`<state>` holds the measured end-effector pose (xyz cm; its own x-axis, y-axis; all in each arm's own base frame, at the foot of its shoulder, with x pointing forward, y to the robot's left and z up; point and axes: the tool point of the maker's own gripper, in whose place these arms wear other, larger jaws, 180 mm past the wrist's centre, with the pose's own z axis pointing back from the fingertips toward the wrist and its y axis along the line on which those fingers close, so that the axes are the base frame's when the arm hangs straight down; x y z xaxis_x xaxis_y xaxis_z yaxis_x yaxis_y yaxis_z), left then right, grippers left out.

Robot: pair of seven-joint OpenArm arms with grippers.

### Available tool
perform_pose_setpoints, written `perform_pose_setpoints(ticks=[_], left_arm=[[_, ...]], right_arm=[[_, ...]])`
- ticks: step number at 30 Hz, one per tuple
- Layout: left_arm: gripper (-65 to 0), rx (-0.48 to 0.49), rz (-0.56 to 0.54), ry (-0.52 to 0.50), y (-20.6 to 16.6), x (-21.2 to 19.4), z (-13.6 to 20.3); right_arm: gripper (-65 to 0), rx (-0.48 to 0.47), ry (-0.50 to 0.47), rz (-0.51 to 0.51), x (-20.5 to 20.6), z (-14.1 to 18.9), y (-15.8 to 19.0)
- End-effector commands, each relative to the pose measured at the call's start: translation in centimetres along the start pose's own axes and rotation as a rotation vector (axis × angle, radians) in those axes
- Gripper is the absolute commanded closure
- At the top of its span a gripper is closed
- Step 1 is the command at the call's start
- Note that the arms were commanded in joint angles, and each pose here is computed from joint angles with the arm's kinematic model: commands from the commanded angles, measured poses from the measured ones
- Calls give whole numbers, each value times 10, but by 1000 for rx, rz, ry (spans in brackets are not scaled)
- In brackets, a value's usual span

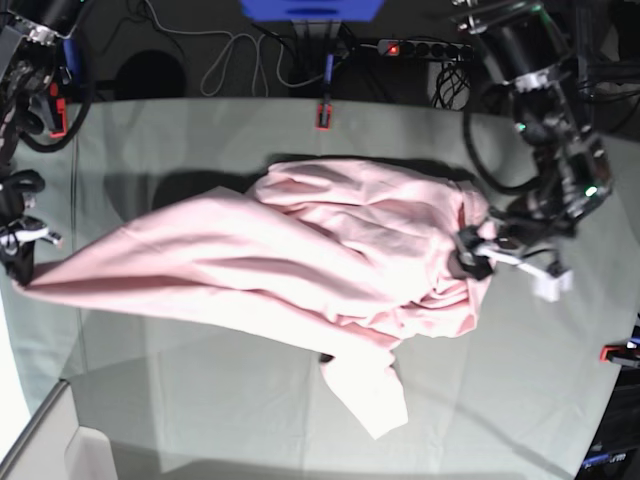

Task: Layout the t-shirt on the table in an organized manner, then fold the t-shirt properly
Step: 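Pull the right gripper away from the left, stretching the t-shirt out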

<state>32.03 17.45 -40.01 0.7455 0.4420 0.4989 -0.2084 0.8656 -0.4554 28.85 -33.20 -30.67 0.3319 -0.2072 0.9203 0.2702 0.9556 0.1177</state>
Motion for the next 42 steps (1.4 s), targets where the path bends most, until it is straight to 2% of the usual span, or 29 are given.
perform_pose_setpoints(ticks=[1, 4, 6, 8, 10, 14, 17, 21, 24, 28, 35, 38, 42], left_arm=[[-599, -16, -22, -33, -8, 16, -1], [-594, -10, -24, 3, -5, 7, -11], [-586, -10, -16, -17, -1, 9, -14], [-530, -5, -14, -43, 2, 12, -15], [-436, -3, -38, -70, 7, 18, -13], [-164, -28, -94, -123, 7, 26, -9], [0, -4, -106, -162, 15, 36, -5], [0, 7, -100, -143, 25, 35, -7], [-1, 7, -115, -170, 24, 43, -3], [-1, 49, -124, -272, 39, 83, 22], [-1, 167, -89, -458, 92, 159, 80], [-1, 203, -72, -492, 111, 178, 95], [-1, 236, 10, -500, 143, 189, 103]], right_arm=[[0, 4, -70, 10, 21, 1, -1], [0, 2, -63, 13, 19, 2, -2], [0, 1, -60, 20, 19, 3, -4], [0, -4, -55, 17, 17, 2, -6], [0, -12, -40, 9, 12, 0, -10], [0, -34, 4, 0, -3, -5, -24], [0, -40, 21, -9, -10, -7, -28], [0, -42, 21, -9, -9, -7, -29], [0, -42, 21, -9, -9, -7, -29], [0, -44, 16, 7, -5, -7, -32], [0, -50, 1, 10, 1, -6, -34], [0, -68, -30, 11, 12, -1, -40], [0, -63, -67, 29, 27, 3, -36]])
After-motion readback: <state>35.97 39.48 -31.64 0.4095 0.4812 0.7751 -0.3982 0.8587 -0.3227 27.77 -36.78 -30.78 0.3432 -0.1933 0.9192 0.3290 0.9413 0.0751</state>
